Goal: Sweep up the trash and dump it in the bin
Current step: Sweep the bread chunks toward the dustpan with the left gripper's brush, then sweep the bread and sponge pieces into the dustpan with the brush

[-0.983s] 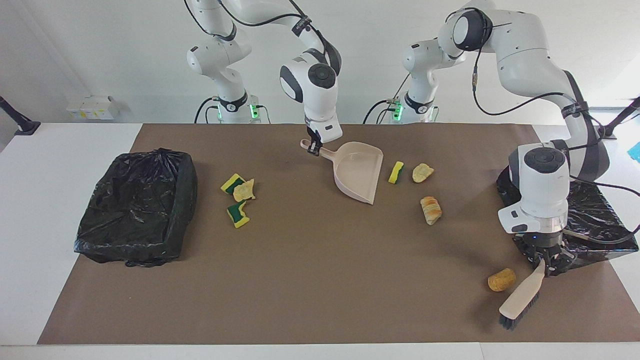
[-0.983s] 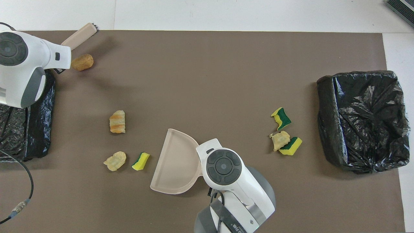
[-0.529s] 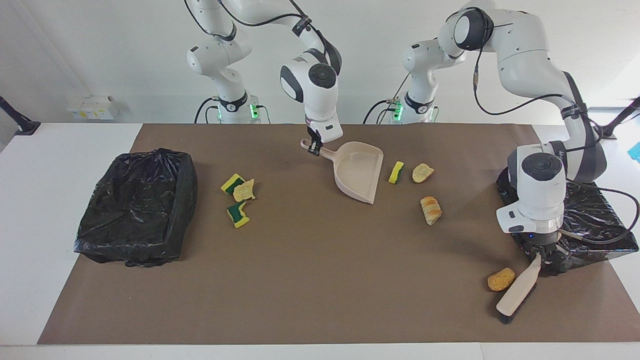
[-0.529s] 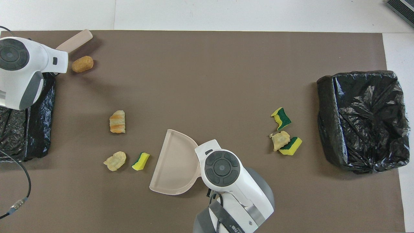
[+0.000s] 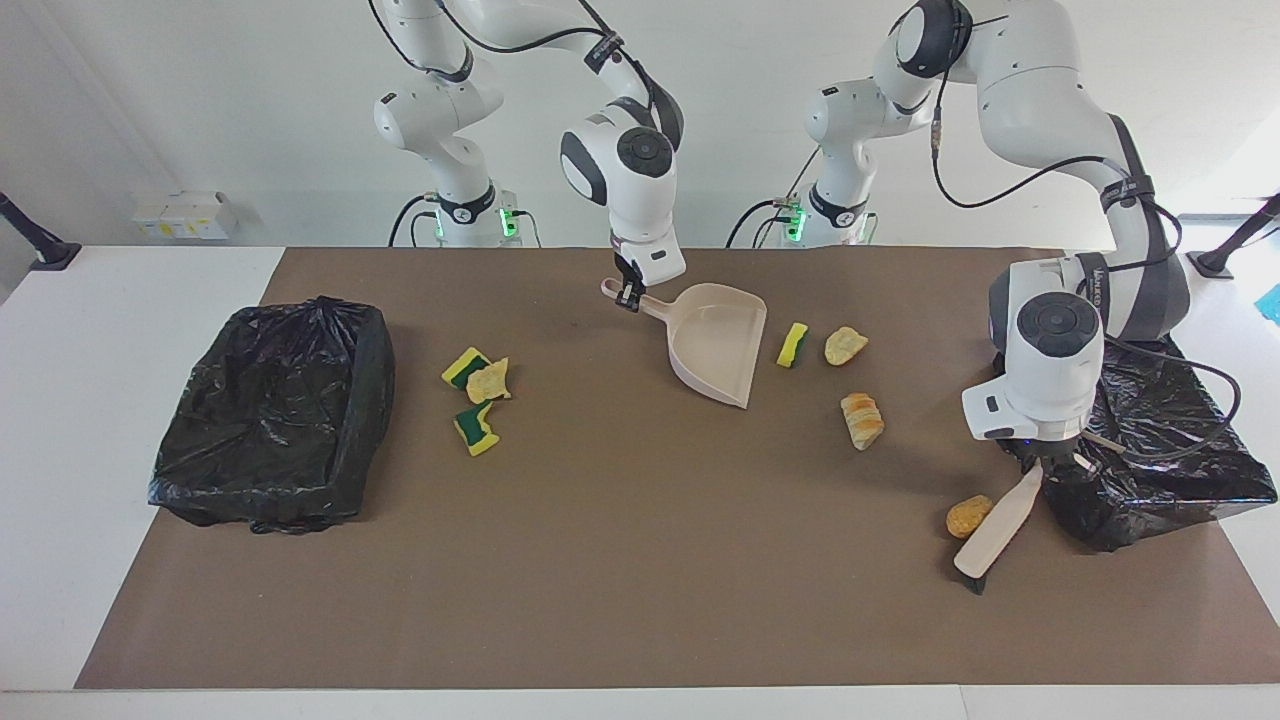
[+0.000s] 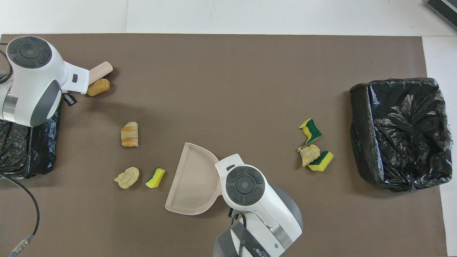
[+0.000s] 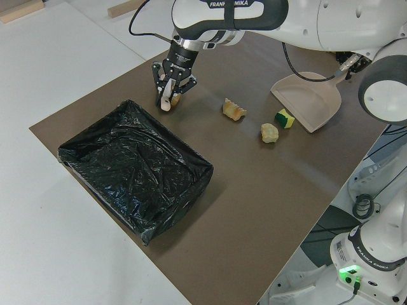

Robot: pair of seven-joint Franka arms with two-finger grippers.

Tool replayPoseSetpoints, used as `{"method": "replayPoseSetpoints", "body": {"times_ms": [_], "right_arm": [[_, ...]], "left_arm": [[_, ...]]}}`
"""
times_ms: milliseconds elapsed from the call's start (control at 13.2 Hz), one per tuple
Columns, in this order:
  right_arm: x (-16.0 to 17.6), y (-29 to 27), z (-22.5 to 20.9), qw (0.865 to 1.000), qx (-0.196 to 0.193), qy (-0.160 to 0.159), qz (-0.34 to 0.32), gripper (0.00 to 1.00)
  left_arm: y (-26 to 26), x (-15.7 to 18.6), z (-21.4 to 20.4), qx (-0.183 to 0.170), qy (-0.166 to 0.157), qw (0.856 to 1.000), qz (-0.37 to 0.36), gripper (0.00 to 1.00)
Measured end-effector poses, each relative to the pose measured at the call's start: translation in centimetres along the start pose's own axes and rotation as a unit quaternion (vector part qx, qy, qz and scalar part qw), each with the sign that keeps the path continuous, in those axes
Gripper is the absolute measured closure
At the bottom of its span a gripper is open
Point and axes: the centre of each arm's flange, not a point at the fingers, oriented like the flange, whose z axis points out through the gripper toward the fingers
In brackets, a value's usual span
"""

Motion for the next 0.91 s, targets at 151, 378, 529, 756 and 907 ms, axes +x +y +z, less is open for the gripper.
{"method": "replayPoseSetpoints", "body": {"times_ms": [151,378,529,756,907], "right_arm": [[0.0,0.0,0.0,1.000,0.000,0.000,0.000,0.68],[0.0,0.0,0.1,1.000,0.001,-0.001,0.000,0.68],[0.0,0.0,0.2,1.000,0.001,-0.002,0.000,0.68],[0.0,0.0,0.3,1.000,0.002,-0.003,0.000,0.68],[0.0,0.0,0.3,1.000,0.002,-0.003,0.000,0.68]], "left_arm": [[3.3,-0.4,0.0,-0.036,0.002,0.999,0.002,0.74],[8.4,-1.6,-0.6,-0.083,0.006,0.997,-0.001,0.74],[12.4,-1.9,-1.8,-0.113,0.003,0.994,0.005,0.74],[17.7,-1.6,-4.0,-0.161,-0.024,0.986,0.017,0.74],[20.2,-0.8,-5.2,-0.175,-0.038,0.984,0.015,0.74]]}}
